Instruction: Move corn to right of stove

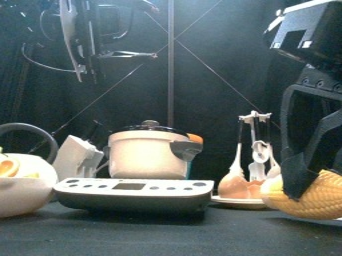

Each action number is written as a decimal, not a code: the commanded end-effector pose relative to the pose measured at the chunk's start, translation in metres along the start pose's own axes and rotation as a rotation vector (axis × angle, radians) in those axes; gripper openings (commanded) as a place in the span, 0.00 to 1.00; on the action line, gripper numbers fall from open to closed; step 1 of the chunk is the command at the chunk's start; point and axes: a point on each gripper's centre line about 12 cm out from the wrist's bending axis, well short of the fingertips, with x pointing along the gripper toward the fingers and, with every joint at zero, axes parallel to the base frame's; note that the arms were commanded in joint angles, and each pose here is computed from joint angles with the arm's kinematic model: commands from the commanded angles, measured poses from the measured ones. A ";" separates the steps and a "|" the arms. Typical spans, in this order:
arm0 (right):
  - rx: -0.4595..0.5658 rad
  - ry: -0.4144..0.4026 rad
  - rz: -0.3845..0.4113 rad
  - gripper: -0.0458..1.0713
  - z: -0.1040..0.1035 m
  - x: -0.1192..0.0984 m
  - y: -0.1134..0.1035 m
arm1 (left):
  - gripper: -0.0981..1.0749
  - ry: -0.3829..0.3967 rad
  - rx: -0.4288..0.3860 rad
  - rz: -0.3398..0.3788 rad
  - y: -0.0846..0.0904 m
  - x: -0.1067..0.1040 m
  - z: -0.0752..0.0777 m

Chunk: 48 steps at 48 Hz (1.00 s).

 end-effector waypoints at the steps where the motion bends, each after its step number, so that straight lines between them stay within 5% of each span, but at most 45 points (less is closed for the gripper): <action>1: 0.037 0.010 0.015 0.72 0.006 -0.009 0.008 | 0.85 -0.024 0.004 -0.019 -0.005 -0.001 0.007; 27: 0.044 0.014 0.040 0.91 0.003 -0.002 0.006 | 0.85 -0.022 -0.014 -0.011 -0.004 -0.001 0.005; 48: 0.041 0.009 0.068 0.92 0.010 -0.007 0.010 | 0.85 -0.014 -0.015 -0.005 -0.003 -0.002 0.003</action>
